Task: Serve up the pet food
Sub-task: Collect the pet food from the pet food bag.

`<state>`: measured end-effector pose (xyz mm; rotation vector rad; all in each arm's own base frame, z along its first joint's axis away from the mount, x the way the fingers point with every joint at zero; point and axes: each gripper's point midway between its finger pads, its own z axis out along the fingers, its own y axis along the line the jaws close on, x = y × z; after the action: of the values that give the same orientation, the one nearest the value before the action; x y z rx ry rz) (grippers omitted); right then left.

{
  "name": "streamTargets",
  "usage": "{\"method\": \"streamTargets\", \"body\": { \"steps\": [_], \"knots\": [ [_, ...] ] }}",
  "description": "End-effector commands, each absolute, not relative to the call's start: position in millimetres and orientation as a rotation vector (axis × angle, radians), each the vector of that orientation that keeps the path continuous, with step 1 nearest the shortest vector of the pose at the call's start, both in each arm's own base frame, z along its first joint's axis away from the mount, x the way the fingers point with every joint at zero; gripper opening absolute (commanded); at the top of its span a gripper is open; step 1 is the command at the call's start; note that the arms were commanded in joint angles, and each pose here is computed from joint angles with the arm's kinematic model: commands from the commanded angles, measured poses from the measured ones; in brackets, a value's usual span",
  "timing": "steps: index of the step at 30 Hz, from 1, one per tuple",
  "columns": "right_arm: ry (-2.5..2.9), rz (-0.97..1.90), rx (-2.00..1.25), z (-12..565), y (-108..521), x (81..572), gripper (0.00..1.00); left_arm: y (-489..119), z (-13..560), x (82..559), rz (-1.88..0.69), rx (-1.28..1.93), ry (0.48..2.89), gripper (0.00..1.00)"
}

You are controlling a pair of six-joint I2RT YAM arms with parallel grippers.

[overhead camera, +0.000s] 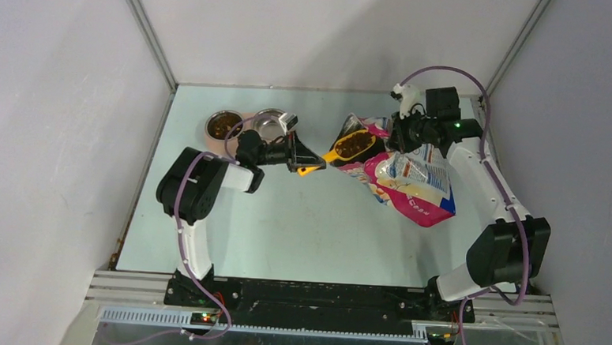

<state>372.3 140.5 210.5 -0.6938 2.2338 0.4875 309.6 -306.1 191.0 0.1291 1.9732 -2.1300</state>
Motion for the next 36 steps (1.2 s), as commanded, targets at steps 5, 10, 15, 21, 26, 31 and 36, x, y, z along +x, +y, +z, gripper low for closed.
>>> {"method": "streamTargets", "body": {
  "steps": [5,10,15,21,26,31,36],
  "knots": [
    [2.204,0.558,-0.569,228.6,123.2,384.0,0.00,-290.0,225.9,309.6,-2.090,0.222,1.826,0.00],
    [2.222,0.521,-0.523,226.3,116.4,392.4,0.00,-289.9,225.6,308.4,-2.095,0.223,1.823,0.00],
    [2.279,0.476,-0.479,213.7,111.0,400.7,0.00,-290.0,228.3,307.5,-2.106,0.224,1.813,0.00],
    [2.306,0.487,-0.491,203.0,115.4,399.8,0.00,-289.5,237.0,303.9,-2.133,0.239,1.784,0.00],
    [2.304,0.510,-0.530,201.6,123.6,395.5,0.00,-291.3,236.8,304.0,-2.136,0.236,1.783,0.00],
    [2.318,0.511,-0.600,193.6,136.0,387.0,0.00,-293.2,242.0,303.2,-2.154,0.246,1.764,0.00],
    [2.328,0.506,-0.651,186.1,145.4,382.4,0.00,-294.5,247.3,301.7,-2.162,0.262,1.750,0.00]
  ]
}}
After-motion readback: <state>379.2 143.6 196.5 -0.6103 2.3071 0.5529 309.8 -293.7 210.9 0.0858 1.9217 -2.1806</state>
